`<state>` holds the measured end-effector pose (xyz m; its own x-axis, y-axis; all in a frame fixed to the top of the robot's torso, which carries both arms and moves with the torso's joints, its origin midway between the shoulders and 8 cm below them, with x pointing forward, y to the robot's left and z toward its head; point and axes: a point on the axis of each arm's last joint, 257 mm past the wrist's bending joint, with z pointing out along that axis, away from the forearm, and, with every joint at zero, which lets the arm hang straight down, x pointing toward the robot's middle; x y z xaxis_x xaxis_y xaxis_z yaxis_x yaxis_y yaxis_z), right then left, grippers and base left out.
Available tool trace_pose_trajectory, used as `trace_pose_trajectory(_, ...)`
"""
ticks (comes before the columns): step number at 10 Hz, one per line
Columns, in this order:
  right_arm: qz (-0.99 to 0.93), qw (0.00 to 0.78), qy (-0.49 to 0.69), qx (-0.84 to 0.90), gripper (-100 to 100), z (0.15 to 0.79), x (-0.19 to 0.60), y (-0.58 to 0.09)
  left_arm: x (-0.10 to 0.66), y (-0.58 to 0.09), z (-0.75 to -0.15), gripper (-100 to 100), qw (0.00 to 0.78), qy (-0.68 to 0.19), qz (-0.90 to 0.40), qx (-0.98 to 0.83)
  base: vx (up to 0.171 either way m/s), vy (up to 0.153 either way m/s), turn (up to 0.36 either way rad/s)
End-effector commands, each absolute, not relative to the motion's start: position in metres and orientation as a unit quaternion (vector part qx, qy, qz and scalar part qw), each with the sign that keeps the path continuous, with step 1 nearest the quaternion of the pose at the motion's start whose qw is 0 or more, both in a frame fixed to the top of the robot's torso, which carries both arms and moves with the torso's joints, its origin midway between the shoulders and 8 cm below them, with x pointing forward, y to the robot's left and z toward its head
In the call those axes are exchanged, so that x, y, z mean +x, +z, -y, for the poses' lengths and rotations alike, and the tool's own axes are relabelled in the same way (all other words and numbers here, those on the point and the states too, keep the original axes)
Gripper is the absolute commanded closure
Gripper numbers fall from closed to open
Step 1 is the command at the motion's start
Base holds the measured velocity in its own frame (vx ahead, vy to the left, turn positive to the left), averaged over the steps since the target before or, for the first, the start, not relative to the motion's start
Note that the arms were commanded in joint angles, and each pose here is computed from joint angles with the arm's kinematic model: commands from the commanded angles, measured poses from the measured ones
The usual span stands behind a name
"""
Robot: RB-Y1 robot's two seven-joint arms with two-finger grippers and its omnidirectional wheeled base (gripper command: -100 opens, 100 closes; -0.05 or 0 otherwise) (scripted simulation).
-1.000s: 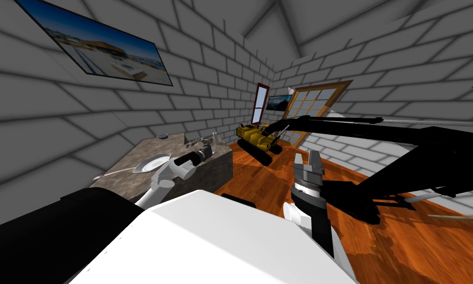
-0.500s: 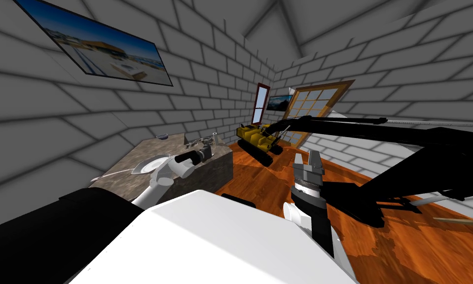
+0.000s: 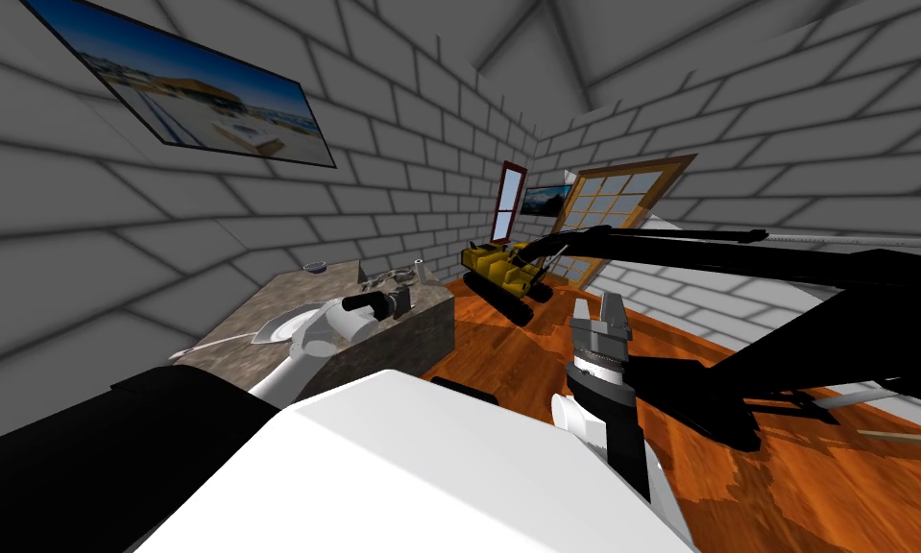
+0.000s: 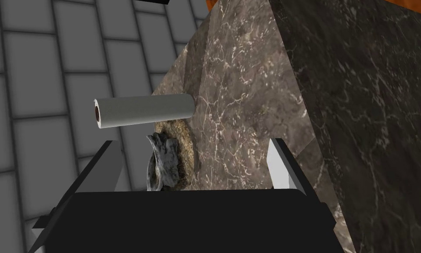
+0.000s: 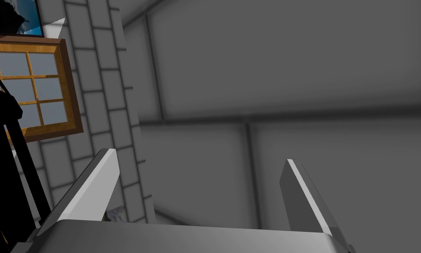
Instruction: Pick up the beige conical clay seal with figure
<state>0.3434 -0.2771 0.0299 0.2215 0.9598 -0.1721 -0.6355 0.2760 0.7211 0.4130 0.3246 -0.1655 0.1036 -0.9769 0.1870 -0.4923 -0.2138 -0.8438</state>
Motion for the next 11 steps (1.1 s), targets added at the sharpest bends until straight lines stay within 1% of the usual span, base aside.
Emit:
trace_pose_trajectory(1, -0.31, 0.736, 0.542, 0.262, 0, 0.277, 0.343, 0.03, 0.408, -0.173, -0.328, -100, 0.3, -0.373, -0.547, -0.686, 0.037, 0.028, 0.001)
trace_pose_trajectory(7, -0.31, 0.736, 0.542, 0.262, 0, 0.277, 0.343, 0.03, 0.389, -0.196, -0.333, -100, 0.256, -0.322, -0.557, -0.721, 0.043, 0.033, 0.001)
trace_pose_trajectory(11, -0.31, 0.736, 0.542, 0.262, 0, 0.277, 0.343, 0.03, 0.37, -0.214, -0.337, -100, 0.218, -0.279, -0.566, -0.745, 0.044, 0.049, -0.001)
